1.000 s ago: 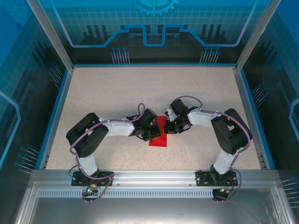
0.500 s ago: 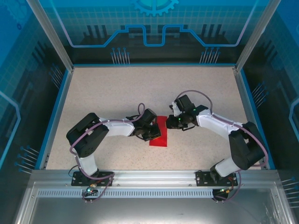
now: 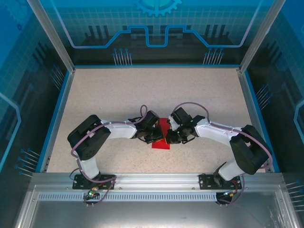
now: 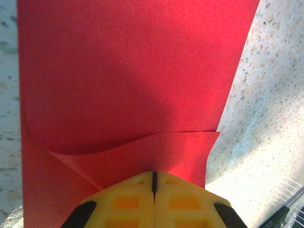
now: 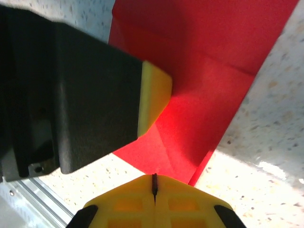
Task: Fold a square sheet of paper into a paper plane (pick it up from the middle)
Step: Fold the triangle a second time at the center of the table.
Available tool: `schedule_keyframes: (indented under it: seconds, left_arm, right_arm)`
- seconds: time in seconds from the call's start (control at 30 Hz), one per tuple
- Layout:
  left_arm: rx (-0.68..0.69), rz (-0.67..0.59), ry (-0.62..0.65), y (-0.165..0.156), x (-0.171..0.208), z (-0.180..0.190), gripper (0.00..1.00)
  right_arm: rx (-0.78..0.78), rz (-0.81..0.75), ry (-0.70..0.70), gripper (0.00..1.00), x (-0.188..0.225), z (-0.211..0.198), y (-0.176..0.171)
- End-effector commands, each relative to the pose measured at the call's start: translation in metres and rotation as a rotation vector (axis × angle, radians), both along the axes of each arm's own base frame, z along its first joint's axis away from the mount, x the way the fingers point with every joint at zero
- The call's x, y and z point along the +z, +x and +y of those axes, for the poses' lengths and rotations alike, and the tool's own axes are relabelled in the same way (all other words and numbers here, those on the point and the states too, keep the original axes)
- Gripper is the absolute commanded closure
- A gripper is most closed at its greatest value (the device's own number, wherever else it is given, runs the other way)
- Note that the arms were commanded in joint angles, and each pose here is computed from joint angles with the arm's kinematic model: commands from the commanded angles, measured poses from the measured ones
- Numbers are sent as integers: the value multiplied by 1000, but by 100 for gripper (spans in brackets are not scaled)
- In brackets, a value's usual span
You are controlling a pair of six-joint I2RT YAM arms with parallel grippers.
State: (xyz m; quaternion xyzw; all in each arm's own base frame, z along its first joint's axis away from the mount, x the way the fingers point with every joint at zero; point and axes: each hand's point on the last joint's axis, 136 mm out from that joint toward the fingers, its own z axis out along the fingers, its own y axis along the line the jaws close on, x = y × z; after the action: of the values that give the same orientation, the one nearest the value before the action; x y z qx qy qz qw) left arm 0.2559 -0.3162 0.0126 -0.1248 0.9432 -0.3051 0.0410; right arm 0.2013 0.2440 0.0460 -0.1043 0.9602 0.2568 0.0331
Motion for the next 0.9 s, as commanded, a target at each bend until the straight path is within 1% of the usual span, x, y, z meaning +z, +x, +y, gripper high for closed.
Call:
schedule_keyframes:
  seconds: [0.0,0.4,0.87]
  left_arm:
    - [28,127,142,-29,-40,31,95]
    - [34,121,145,-29,-40,33,97]
    - [42,119,148,-29,-40,34,98]
  right_arm:
    - [0,55,0,98,-12,5,-14]
    - [-12,72,-95,99,-37,-10,-18]
    - [-12,98,-144,99,-50,-21,-27]
